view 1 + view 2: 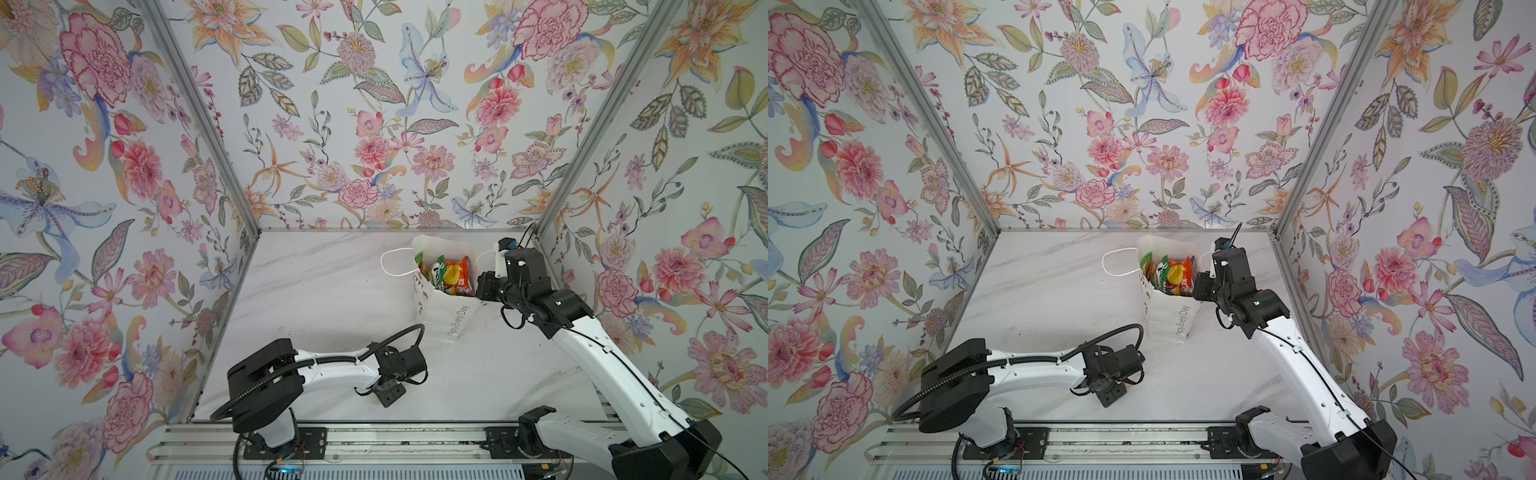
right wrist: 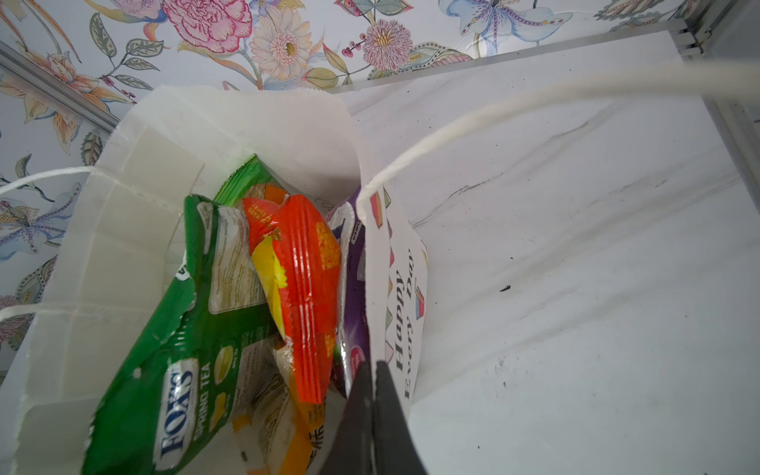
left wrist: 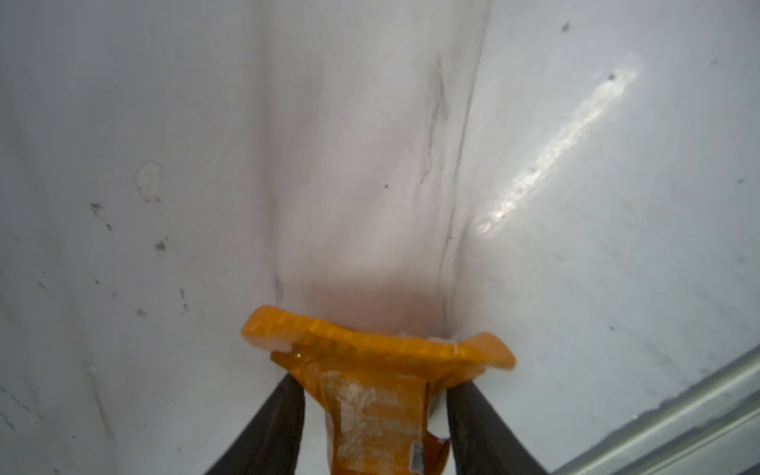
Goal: Place the snacks into the paper bag
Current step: Pick up the snack from the bottom-center of the table.
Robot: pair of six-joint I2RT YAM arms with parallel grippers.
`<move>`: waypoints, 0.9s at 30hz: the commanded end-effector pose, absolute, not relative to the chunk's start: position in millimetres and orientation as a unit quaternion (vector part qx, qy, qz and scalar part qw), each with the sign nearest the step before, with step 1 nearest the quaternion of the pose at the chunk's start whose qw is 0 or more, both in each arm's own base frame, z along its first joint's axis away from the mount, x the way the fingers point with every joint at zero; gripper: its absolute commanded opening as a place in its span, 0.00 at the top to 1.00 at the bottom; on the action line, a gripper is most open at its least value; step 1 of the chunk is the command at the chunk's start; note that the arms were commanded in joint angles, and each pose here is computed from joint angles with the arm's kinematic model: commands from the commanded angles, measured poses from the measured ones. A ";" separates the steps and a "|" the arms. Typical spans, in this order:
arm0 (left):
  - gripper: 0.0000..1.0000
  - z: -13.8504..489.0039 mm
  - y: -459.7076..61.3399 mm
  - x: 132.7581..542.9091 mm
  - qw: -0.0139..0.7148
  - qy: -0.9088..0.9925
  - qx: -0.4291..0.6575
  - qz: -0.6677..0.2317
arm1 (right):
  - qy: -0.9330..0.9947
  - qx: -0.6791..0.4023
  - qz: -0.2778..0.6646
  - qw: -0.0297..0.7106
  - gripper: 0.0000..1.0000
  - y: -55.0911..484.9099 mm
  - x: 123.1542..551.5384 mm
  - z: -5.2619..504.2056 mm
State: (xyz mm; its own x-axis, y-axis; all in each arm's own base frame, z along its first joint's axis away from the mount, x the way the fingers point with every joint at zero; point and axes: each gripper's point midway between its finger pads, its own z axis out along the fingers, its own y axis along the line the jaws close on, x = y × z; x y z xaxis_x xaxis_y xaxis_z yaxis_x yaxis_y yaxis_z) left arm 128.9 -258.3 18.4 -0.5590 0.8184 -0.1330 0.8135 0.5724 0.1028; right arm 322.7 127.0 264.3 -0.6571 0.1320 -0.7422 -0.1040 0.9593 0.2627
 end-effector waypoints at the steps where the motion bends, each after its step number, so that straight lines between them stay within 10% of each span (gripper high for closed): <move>1: 0.57 11.3 -250.5 122.0 0.065 0.882 0.466 0.027 | 0.899 0.003 0.145 0.413 1.00 125.8 318.4 266.8; 27: 0.83 128.8 -283.1 151.6 0.258 0.866 0.418 -0.089 | 0.897 0.006 0.150 0.417 1.00 127.4 318.7 271.6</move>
State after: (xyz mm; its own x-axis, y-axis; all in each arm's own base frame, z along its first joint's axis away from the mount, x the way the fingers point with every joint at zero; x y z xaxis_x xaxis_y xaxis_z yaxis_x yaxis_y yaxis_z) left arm 139.0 -271.6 87.4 -0.5484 0.7348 -0.3990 0.7868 0.6151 0.0513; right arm 322.7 127.6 264.3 -0.6579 0.1321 -0.7415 -0.1062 0.9584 0.2650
